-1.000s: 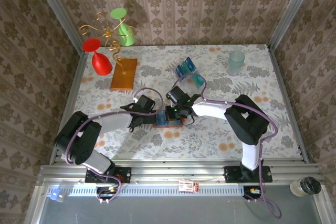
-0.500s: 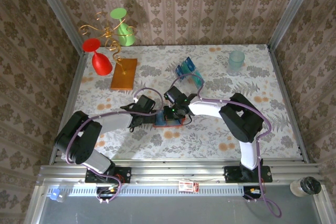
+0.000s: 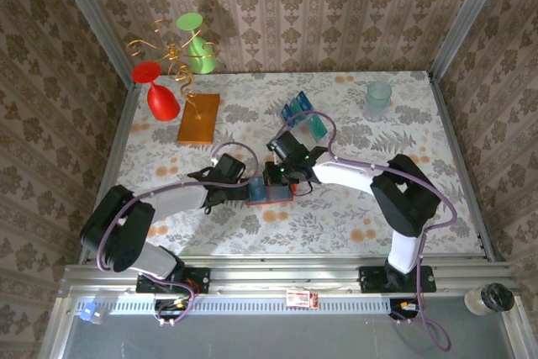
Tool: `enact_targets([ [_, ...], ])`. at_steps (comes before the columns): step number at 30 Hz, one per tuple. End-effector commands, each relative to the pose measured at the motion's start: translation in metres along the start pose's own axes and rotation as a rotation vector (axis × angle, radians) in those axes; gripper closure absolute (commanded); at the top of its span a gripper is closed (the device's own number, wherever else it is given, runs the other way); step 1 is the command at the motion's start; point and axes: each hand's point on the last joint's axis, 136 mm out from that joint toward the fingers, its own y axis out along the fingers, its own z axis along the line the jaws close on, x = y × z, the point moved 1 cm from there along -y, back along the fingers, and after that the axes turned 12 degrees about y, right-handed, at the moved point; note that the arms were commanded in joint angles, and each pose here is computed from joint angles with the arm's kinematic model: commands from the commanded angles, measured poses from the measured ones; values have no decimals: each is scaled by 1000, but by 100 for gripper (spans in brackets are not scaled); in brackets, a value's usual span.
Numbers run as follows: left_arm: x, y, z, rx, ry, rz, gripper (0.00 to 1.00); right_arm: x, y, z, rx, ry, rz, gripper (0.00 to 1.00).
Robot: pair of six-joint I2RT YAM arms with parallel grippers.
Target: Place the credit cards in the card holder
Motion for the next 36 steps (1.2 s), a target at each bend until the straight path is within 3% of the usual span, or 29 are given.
enact_targets([
  [1,-7,-4,7,2,-9,26,0,-3,-4,-13,-48,-3,-3,96],
  [23,-22,15,4,-4,9,94,0,-38,37,-25,-77,-6,105,97],
  [36,-25,19,-2,-15,11,97,0,-38,42,-11,-50,-22,129,97],
])
